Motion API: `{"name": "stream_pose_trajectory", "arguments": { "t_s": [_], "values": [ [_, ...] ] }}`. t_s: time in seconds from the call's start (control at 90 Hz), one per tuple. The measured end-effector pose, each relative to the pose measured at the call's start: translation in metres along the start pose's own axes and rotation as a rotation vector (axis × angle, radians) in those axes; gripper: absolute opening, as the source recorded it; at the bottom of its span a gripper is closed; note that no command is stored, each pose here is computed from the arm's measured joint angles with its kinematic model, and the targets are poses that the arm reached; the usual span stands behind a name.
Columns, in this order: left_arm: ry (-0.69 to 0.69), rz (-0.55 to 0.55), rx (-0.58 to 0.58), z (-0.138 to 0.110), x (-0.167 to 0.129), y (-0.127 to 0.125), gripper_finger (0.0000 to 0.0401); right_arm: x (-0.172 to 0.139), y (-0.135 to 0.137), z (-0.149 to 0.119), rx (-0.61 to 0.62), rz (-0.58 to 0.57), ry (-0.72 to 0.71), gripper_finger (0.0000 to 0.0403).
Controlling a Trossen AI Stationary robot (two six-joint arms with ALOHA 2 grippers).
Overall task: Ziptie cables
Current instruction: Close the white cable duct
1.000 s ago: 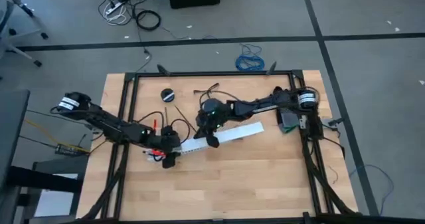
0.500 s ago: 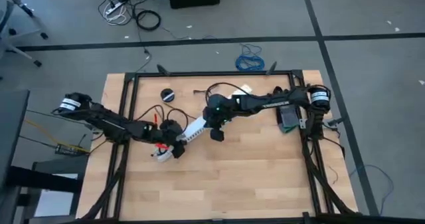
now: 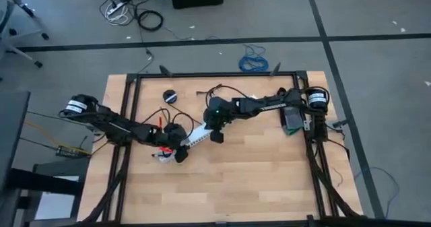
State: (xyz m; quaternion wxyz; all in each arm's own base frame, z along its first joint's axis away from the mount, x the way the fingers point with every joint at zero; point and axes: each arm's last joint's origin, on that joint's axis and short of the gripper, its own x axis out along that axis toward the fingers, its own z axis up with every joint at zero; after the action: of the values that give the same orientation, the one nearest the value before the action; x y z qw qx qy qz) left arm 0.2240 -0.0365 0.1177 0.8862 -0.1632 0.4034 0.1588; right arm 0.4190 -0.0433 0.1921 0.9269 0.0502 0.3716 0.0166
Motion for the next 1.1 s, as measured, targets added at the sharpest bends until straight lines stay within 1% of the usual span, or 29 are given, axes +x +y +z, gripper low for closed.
{"name": "stream_pose_trajectory", "arguments": {
  "t_s": [0.256, 0.378, 0.522, 0.589, 0.7, 0.856, 1.011, 1.1],
  "values": [
    [-0.019, -0.021, 0.086, 0.002, 0.0, -0.002, 0.0285, 0.0, -0.003, 0.001, -0.009, -0.005, -0.01, 0.0],
    [-0.056, -0.043, 0.068, 0.005, 0.0, -0.004, 0.0293, 0.0, -0.003, 0.001, -0.011, -0.005, -0.011, 0.0],
    [-0.105, -0.073, 0.035, 0.01, 0.0, -0.007, 0.0293, 0.0, -0.003, 0.001, -0.011, -0.005, -0.011, 0.0],
    [-0.129, -0.089, 0.034, 0.013, -0.001, -0.009, 0.0292, 0.0, -0.003, 0.001, -0.016, -0.005, -0.01, 0.0],
    [-0.119, -0.106, 0.065, 0.012, -0.001, -0.009, 0.0292, 0.0, -0.003, 0.001, -0.02, -0.005, -0.009, 0.0],
    [-0.064, -0.06, 0.096, 0.016, -0.002, -0.009, 0.0291, 0.0, -0.003, 0.001, -0.03, -0.005, -0.009, 0.0],
    [0.009, 0.037, 0.162, 0.024, -0.006, -0.011, 0.0291, -0.001, -0.004, 0.001, -0.034, -0.008, -0.008, 0.0],
    [0.037, 0.078, 0.223, 0.028, -0.01, -0.015, 0.0291, -0.001, -0.006, 0.0, -0.037, -0.01, -0.005, 0.0]
  ]
}}
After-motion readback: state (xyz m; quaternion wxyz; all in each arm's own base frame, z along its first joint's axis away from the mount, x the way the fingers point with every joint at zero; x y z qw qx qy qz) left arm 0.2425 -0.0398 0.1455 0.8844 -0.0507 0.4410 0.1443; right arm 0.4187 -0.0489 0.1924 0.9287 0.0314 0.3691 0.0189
